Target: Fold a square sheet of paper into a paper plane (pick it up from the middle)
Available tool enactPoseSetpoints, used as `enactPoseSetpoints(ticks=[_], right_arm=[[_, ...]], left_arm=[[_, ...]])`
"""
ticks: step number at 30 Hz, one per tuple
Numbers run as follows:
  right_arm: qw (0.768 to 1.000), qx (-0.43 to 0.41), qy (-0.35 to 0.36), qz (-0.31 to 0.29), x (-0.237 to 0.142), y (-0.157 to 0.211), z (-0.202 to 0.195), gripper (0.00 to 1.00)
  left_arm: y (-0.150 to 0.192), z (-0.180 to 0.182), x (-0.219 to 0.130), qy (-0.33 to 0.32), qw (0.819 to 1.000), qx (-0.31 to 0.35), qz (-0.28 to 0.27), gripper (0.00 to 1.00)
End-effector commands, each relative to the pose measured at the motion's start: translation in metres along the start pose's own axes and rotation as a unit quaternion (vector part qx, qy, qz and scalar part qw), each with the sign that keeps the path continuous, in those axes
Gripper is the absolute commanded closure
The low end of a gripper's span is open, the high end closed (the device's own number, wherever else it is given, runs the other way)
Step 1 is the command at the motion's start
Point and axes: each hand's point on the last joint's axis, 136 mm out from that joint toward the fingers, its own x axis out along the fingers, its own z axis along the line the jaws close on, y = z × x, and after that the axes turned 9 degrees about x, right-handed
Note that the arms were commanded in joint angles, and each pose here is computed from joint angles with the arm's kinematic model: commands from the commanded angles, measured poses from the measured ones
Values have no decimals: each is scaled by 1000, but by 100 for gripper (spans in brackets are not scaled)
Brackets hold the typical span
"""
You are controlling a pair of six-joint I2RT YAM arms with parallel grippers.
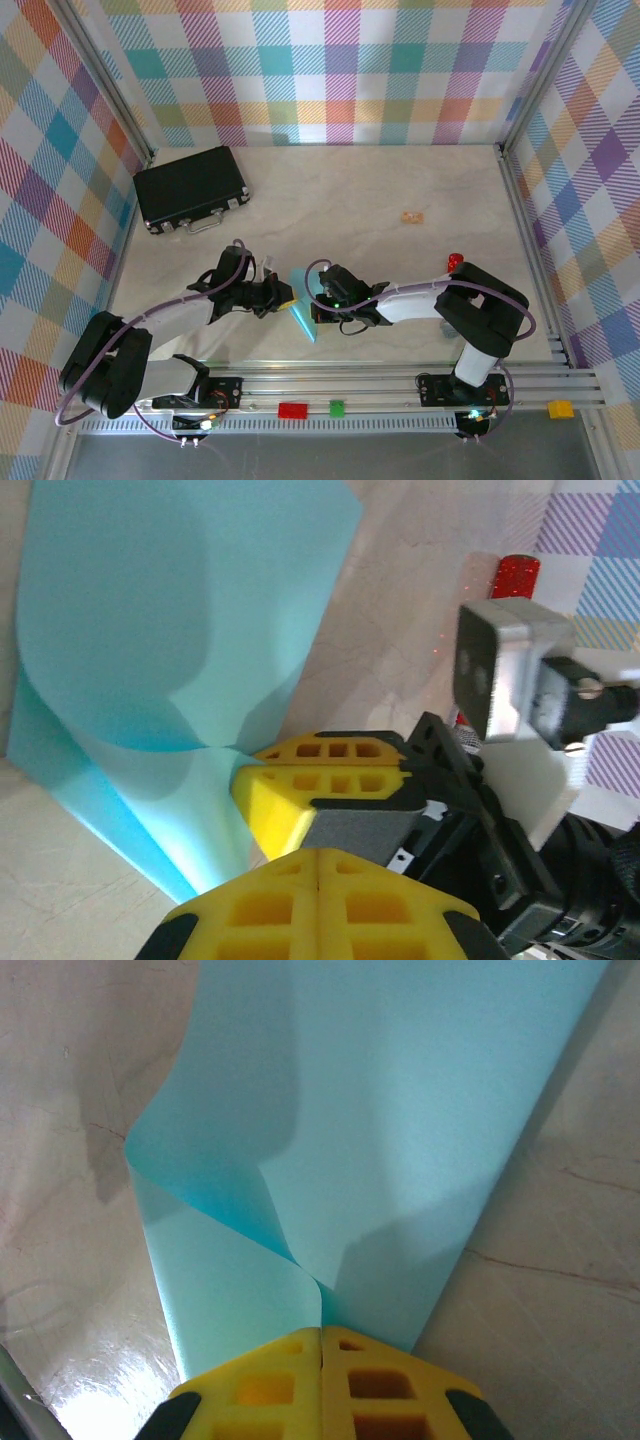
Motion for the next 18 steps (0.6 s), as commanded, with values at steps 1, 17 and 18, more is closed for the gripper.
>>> enactPoseSetpoints(ticks=[1,17,18], right_arm=[[999,0,31,10,4,6,-18,100],[999,3,35,14,7,8,-21,100],[999,2,35,15,7,8,-21,100]], left_arm=[[-1,-1,3,15,1000,-13,4,100],[5,9,24,-7,999,-13,36,100],[5,8,25,-8,999,-13,38,100]])
